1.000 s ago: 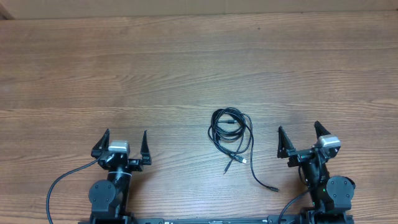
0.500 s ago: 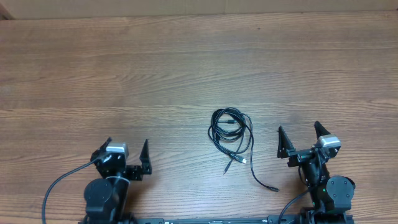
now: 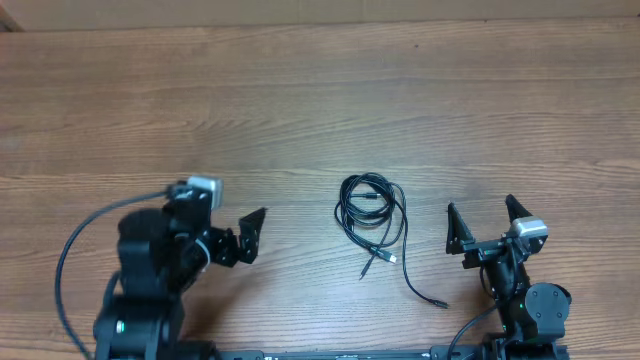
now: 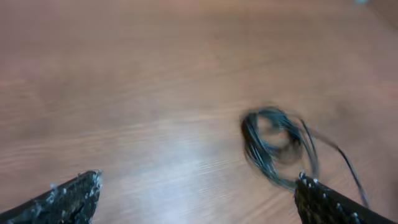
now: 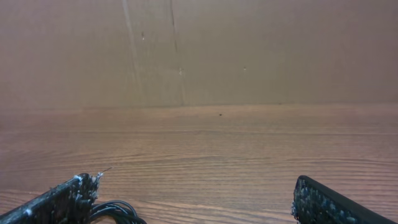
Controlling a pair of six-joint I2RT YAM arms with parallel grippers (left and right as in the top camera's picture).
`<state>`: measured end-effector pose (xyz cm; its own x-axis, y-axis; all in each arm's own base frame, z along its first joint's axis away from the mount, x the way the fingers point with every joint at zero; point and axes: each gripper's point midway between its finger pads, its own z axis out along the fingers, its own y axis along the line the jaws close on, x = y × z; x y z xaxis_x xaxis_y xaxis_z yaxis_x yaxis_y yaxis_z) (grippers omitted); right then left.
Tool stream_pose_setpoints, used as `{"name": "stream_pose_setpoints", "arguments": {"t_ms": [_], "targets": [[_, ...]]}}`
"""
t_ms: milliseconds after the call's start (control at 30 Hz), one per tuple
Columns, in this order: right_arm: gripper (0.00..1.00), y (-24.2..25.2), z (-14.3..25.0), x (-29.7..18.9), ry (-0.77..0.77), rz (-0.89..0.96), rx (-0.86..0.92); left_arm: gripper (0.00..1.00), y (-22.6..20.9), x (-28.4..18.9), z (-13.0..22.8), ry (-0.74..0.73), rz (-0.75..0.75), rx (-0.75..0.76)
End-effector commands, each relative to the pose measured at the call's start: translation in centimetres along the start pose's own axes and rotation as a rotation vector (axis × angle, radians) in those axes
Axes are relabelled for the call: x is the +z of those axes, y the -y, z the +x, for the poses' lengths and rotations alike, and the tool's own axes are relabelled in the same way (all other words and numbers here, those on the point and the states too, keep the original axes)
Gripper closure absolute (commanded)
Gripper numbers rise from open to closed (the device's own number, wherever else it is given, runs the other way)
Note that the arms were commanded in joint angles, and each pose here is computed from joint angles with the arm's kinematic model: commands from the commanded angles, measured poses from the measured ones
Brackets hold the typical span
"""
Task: Untangle cables
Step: 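Reach the left gripper forward over the black cable bundle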
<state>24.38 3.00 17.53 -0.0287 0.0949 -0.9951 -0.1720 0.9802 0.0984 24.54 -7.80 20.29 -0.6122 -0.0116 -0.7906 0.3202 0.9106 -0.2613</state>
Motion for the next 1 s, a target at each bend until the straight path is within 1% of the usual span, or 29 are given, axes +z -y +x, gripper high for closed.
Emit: {"name": "stream_pose_setpoints", "arguments": {"t_ms": [0,67,133,233,300,400,533,600,700,767,867,967], "targets": [[0.0,-0.1,0.2,0.0,0.001,-0.004,0.002,0.0,3.3,1.2,-0.2,-0.126,0.131,0.009],[0.0,-0.1,0.2,0.0,0.001,-0.004,0.002,0.0,6.8,3.4,1.3,-0.268,0.231,0.022],[0.0,-0.1,0.2,0.0,0.001,-0.004,0.002,0.0,9.2,5.0,3.2,-0.368,0.291,0.063],[0.0,-0.1,0.2,0.0,0.001,-0.004,0.002,0.0,11.2,7.4,5.2,-0.444,0.33,0.112],[0.0,-0.1,0.2,0.0,0.001,-0.004,0.002,0.0,11.4,8.5,5.2,-0.448,0.336,0.089],[0.0,-0.1,0.2,0.0,0.001,-0.004,0.002,0.0,11.8,9.2,4.4,-0.413,0.346,0.072],[0.0,-0.1,0.2,0.0,0.001,-0.004,0.002,0.0,12.5,9.9,1.8,-0.317,0.353,-0.002],[0.0,-0.1,0.2,0.0,0.001,-0.004,0.002,0.0,12.6,10.1,1.2,-0.291,0.355,-0.003],[0.0,-0.1,0.2,0.0,0.001,-0.004,0.002,0.0,12.0,11.3,0.7,-0.268,0.316,-0.033],[0.0,-0.1,0.2,0.0,0.001,-0.004,0.002,0.0,11.8,13.2,1.5,-0.293,0.309,-0.041],[0.0,-0.1,0.2,0.0,0.001,-0.004,0.002,0.0,10.8,16.2,4.1,-0.426,0.252,-0.068],[0.0,-0.1,0.2,0.0,0.001,-0.004,0.002,0.0,9.5,18.9,4.6,-0.502,0.158,-0.079]]}}
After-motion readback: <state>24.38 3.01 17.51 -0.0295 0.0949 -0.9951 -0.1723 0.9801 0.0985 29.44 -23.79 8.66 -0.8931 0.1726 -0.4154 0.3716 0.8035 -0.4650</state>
